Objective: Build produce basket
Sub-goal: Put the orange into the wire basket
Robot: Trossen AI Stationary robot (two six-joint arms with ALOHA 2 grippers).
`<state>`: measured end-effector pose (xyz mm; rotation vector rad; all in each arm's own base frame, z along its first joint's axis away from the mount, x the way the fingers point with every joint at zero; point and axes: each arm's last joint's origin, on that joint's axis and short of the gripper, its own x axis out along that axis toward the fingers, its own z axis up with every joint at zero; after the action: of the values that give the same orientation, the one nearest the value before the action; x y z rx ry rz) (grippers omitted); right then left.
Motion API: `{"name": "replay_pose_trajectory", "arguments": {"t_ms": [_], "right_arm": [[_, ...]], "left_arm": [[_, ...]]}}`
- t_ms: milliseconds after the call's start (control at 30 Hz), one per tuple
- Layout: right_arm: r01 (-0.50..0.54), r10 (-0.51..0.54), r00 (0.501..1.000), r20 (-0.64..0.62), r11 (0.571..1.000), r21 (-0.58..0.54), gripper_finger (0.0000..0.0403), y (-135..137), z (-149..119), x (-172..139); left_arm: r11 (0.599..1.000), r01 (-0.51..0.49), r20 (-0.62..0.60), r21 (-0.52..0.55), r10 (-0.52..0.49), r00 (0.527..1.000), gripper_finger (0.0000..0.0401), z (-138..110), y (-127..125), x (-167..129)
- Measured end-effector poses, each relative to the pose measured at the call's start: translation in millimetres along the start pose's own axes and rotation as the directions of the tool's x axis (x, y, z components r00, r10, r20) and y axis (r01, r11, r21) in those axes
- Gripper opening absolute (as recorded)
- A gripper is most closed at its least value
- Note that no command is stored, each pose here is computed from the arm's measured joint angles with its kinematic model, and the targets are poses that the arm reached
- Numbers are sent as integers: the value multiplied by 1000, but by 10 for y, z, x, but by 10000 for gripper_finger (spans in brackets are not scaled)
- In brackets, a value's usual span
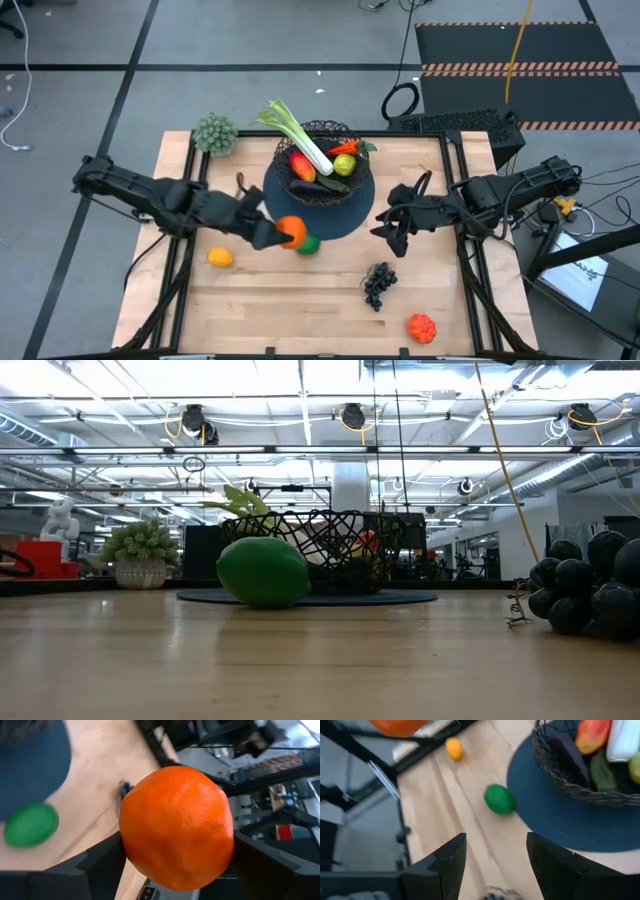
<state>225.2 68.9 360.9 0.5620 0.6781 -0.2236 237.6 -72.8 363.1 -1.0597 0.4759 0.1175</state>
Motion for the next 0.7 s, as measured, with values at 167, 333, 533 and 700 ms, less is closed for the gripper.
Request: {"name": "replay_pose_trajectory", "arguments": {"t_ms": [167,333,533,700], "right_arm": [[-52,41,994,99,994,101,200,64,77,-3],[-94,68,981,184,986,136,200,111,143,-13],[-83,35,960,276,983,164,200,124,196,-26],[-115,43,938,343,974,195,200,156,246,-43]], "left_arm": [[982,66,53,178,-77,996,324,107,-42,-231],[909,69,102,412,-122,987,313,189,-55,-396],[735,7,128,678,-128,983,327,234,-46,-448],[540,-38,126,841,-127,984,330,232,-46,-443]]}}
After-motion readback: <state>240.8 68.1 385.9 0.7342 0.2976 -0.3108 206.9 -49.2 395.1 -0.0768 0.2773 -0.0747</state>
